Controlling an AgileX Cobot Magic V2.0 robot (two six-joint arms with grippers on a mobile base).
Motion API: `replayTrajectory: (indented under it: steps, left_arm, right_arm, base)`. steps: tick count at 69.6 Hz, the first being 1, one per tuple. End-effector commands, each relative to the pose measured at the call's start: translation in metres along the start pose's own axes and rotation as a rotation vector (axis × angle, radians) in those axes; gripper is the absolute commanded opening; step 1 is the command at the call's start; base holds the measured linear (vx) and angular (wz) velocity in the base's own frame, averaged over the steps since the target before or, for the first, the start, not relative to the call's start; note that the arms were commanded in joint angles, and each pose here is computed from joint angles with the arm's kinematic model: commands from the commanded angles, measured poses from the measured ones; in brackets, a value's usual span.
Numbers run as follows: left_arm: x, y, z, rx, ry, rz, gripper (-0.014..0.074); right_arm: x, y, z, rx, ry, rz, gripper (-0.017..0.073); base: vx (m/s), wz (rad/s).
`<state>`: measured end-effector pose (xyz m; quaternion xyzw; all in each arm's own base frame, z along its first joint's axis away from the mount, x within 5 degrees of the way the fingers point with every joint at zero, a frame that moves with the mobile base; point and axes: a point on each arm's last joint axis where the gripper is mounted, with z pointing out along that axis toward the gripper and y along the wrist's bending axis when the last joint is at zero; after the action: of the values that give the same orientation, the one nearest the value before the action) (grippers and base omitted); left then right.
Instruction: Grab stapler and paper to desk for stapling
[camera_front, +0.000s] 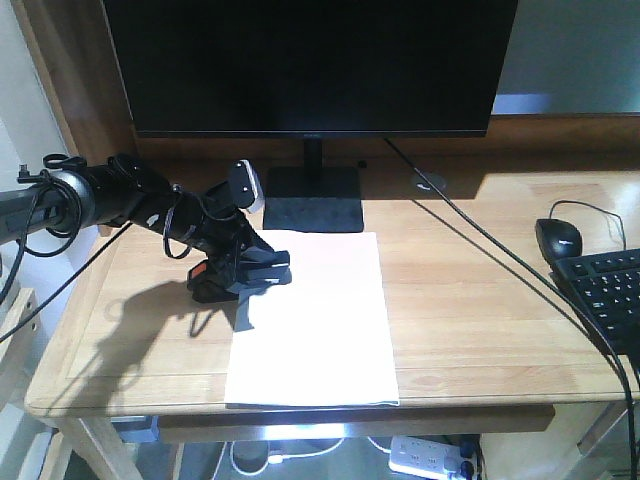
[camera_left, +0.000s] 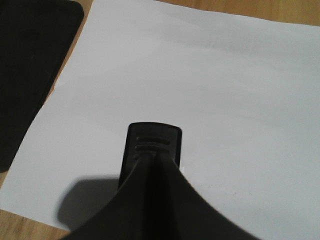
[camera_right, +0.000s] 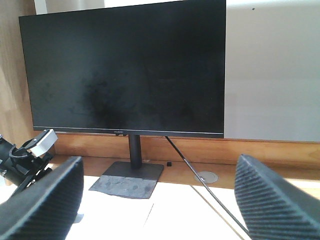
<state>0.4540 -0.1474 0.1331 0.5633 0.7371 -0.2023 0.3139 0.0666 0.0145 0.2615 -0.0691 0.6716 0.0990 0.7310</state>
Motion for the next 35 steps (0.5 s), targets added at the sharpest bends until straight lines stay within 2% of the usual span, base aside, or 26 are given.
replayTrajectory:
  steps: [1, 35]
  left_arm:
    - [-0.0036, -0.0042, -0.0041, 0.023, 0.038, 0.05, -0.0006]
    - [-0.0036, -0.0045, -0.0041, 0.027, 0.037, 0.05, -0.0006]
  right_arm:
    - [-0.0094, -0.0009, 0.001, 0.014, -0.023, -0.071, 0.0578]
    - [-0.0094, -0.0009, 0.001, 0.014, -0.023, -0.071, 0.0578]
  base:
    - [0.0, 0.0]
    - [0.0, 0.0]
